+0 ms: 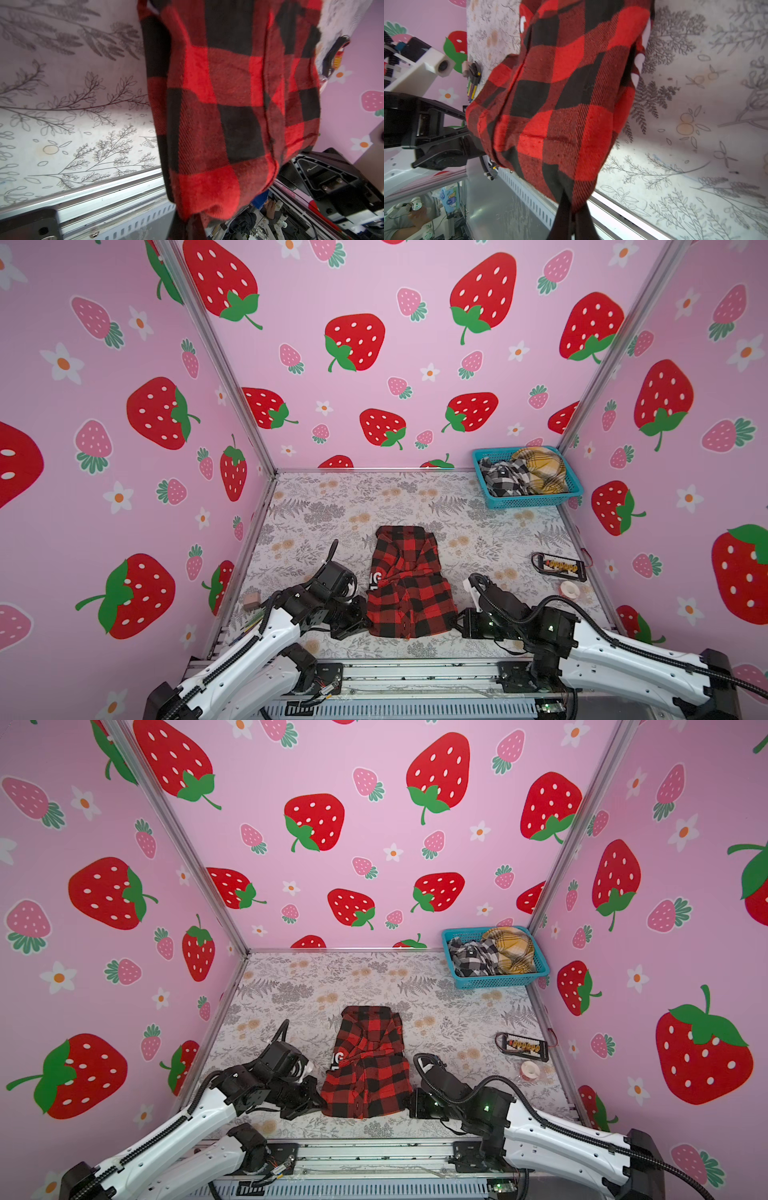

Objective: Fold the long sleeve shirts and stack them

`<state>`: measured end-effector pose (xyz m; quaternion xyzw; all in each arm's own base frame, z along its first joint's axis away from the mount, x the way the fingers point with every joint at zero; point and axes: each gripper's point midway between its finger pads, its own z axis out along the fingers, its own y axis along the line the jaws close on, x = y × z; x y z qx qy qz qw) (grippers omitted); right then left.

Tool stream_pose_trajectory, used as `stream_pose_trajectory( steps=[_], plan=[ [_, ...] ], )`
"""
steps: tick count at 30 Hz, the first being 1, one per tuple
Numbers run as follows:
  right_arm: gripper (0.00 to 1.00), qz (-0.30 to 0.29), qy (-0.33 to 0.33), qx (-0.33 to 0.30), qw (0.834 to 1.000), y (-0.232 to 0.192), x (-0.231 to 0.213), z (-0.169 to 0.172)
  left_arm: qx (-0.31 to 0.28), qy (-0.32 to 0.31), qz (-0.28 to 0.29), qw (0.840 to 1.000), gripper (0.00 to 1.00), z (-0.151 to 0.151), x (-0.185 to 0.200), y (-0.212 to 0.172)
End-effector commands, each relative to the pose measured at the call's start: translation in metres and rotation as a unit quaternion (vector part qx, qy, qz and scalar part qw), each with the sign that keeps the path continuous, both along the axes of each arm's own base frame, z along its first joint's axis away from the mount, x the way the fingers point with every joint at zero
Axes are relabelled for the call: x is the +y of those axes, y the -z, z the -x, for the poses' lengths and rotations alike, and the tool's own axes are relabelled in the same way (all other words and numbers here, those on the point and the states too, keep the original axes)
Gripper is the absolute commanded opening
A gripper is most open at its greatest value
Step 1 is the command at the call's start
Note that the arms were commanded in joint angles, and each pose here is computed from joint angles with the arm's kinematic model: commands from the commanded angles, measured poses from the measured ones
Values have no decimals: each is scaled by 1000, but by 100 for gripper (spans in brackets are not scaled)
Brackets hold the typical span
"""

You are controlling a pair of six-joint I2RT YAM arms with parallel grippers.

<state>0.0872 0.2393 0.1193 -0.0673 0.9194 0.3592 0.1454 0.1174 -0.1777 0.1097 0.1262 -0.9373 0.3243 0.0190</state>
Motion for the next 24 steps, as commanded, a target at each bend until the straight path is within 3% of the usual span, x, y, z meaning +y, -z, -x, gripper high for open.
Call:
stream_pose_trajectory(
  steps=[1,5,9,13,15,16,17,18,19,20,21,24],
  plan=[
    [2,-3,16,-12,1000,-15,3,-12,-23,-13,5,1000,0,-14,-5,-25],
    [2,-13,22,-33,999,-32,10,-29,-45,-30,12,998,0,-29,-8,-39],
    [3,-37,35,-49,997,-57,14,-64,-86,-53,26,995,0,-65,-11,-64],
    [4,-77,38,-61,994,-79,20,-123,-123,-76,31,989,0,-131,-10,-79],
    [7,-86,36,-52,994,-79,23,-169,-135,-89,45,986,0,-184,-11,-84],
    [11,-95,37,-49,994,-80,26,-193,-145,-84,49,985,12,-210,-13,-87],
    [20,-103,42,-45,993,-79,27,-224,-146,-78,19,986,25,-240,-8,-81],
    [39,-97,44,-48,993,-78,30,-258,-150,-75,-30,985,36,-273,3,-75],
    [50,-82,42,-51,994,-74,33,-286,-134,-80,-58,986,42,-297,13,-65],
    [59,-56,46,-49,996,-66,32,-315,-122,-89,-46,987,44,-324,18,-56],
    [59,-36,42,-42,998,-58,32,-335,-112,-108,-41,987,53,-344,26,-47],
    [64,2,54,-70,996,-57,26,-358,-123,-150,-39,980,56,-372,48,-49]
  ],
)
